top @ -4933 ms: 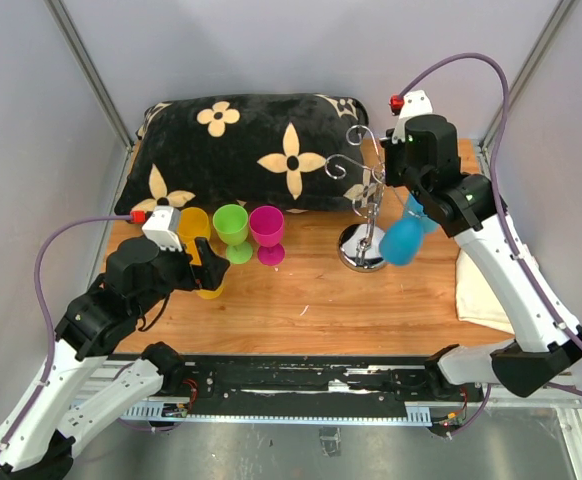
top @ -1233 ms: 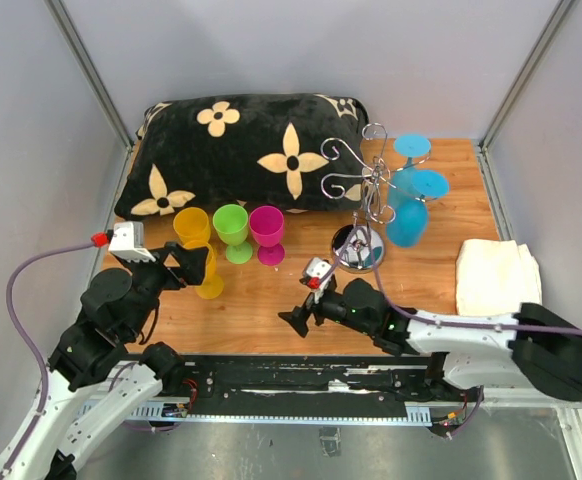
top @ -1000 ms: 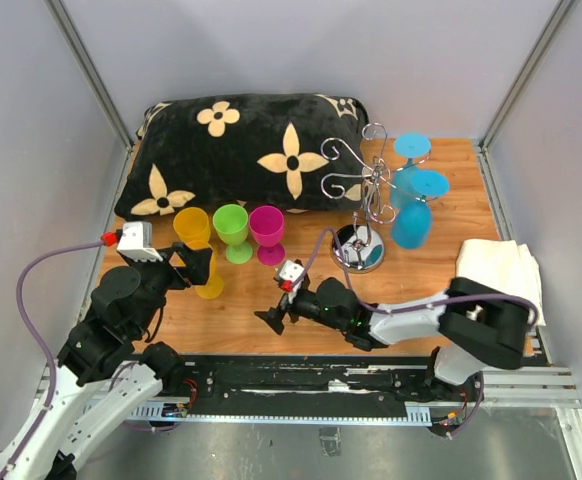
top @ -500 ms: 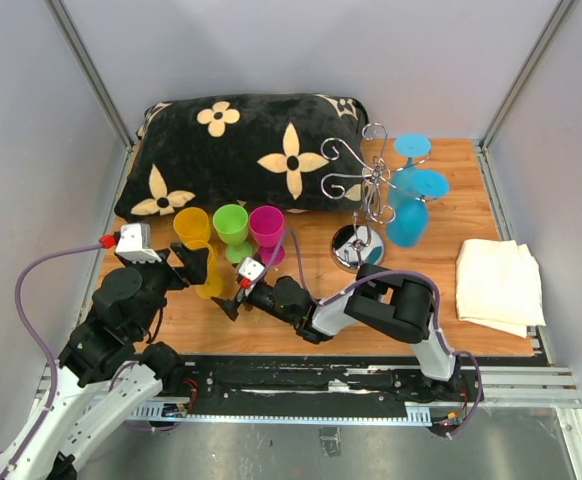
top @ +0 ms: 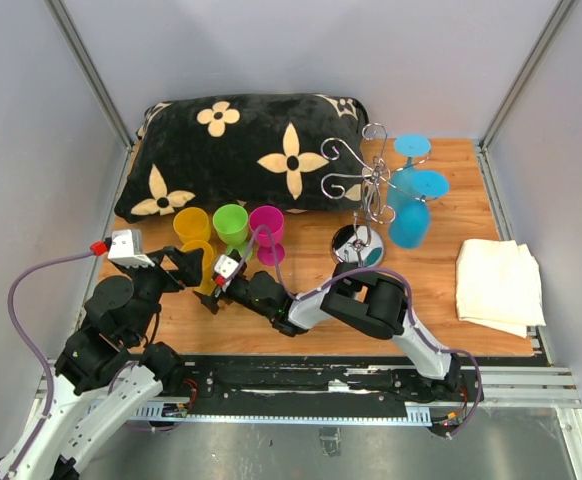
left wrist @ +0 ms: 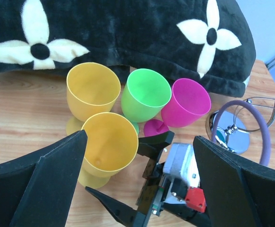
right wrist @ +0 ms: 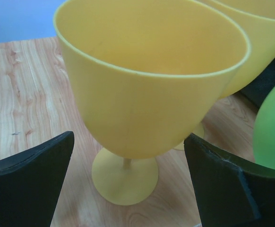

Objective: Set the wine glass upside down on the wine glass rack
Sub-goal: Pick up the wine glass at the center of the board, then turn the wine glass upside down at the wine rack.

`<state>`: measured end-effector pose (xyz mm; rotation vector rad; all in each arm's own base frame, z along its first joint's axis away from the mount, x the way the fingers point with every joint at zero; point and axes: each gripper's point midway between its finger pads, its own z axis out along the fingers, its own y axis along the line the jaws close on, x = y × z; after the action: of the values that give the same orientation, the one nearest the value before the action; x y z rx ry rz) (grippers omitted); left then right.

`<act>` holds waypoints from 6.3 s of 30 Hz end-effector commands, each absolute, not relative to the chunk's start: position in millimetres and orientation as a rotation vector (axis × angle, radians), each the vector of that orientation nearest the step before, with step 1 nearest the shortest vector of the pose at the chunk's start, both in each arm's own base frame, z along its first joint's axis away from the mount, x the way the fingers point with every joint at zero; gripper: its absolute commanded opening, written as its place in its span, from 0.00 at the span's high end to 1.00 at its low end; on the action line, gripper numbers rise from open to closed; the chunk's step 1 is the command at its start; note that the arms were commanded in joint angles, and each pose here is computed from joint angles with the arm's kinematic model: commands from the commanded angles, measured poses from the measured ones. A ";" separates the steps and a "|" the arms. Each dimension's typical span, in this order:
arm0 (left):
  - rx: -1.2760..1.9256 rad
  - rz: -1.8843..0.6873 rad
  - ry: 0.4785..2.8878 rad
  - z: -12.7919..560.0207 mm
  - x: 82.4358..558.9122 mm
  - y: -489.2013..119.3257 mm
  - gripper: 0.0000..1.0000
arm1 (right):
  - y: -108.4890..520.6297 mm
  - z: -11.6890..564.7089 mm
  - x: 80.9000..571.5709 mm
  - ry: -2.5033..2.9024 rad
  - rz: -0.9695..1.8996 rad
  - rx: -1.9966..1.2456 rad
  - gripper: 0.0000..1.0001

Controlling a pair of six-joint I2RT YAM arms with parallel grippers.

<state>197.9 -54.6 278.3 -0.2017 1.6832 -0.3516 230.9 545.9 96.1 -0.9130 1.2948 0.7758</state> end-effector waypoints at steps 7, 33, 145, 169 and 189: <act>-0.275 -0.322 1.612 291.8 194.3 -37.1 0.01 | 567.3 95.4 241.3 1.235 0.714 -0.895 0.00; -0.319 -0.277 1.590 292.9 195.0 -24.5 0.02 | 572.8 117.5 260.5 1.141 0.683 -0.754 0.23; -0.096 -1.723 1.667 247.9 127.8 -335.3 0.53 | 248.4 337.4 110.9 0.827 0.654 -0.568 0.44; -0.178 -1.544 1.644 263.7 145.6 -301.2 0.99 | 256.6 292.4 107.4 0.949 0.654 -0.729 0.01; 0.112 -0.607 1.660 324.5 180.8 -169.2 0.99 | 229.1 169.1 111.2 1.611 0.615 -0.790 0.02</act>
<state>171.0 -206.6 341.4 -0.0452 1.5945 -0.9653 115.3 242.7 188.6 -0.8821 1.3627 0.5811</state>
